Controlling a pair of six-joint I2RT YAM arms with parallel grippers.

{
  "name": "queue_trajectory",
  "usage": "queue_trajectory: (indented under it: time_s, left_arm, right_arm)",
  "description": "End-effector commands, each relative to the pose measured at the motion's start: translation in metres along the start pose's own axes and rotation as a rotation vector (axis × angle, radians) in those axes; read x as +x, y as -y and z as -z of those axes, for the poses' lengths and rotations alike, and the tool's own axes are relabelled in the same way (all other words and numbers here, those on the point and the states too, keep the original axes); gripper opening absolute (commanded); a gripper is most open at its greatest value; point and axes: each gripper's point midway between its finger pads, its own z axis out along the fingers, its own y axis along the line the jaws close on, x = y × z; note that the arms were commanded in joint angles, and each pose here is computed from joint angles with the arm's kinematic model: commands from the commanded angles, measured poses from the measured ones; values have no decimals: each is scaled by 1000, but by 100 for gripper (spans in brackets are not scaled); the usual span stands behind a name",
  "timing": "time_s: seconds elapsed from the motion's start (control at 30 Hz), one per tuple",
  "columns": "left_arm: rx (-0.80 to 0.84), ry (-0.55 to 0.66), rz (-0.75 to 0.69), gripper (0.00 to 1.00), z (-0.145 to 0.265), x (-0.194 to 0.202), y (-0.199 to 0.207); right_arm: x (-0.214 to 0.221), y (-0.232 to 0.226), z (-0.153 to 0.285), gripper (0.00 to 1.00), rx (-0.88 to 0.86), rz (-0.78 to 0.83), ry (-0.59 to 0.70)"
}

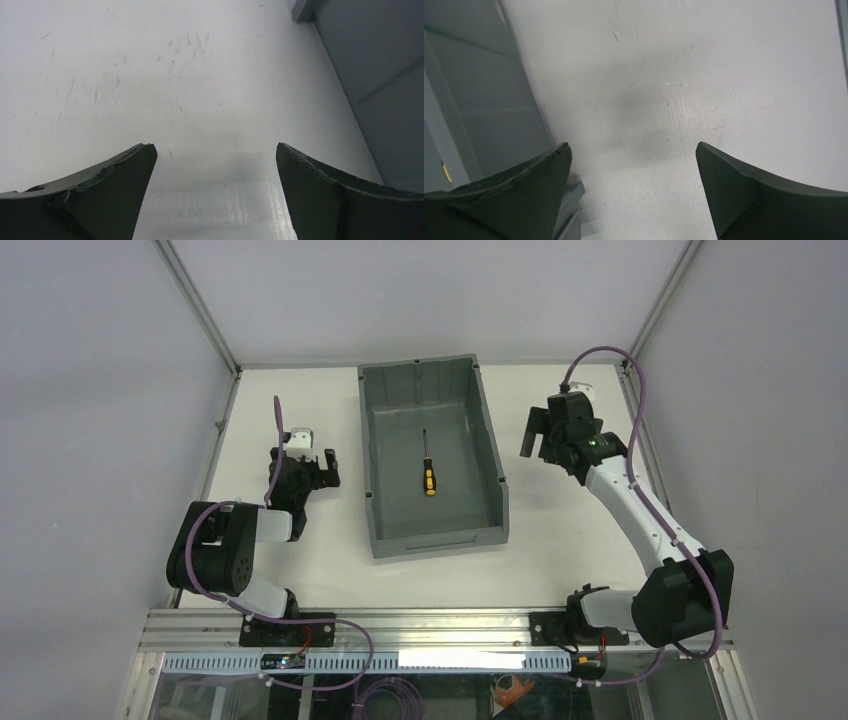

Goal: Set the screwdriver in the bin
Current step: Reset both arms

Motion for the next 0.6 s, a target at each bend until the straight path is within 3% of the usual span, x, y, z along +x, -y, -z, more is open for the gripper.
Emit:
queue_trajectory:
  time_s: [0.0,0.57]
  left_arm:
    - [8,57,15,99,1,-18,-1]
    - [8,57,15,99,1,-18,-1]
  right_arm:
    - [-15,-9,-3,99,-56,-54,106]
    - [9,-5,-19,99,-44,-50,83]
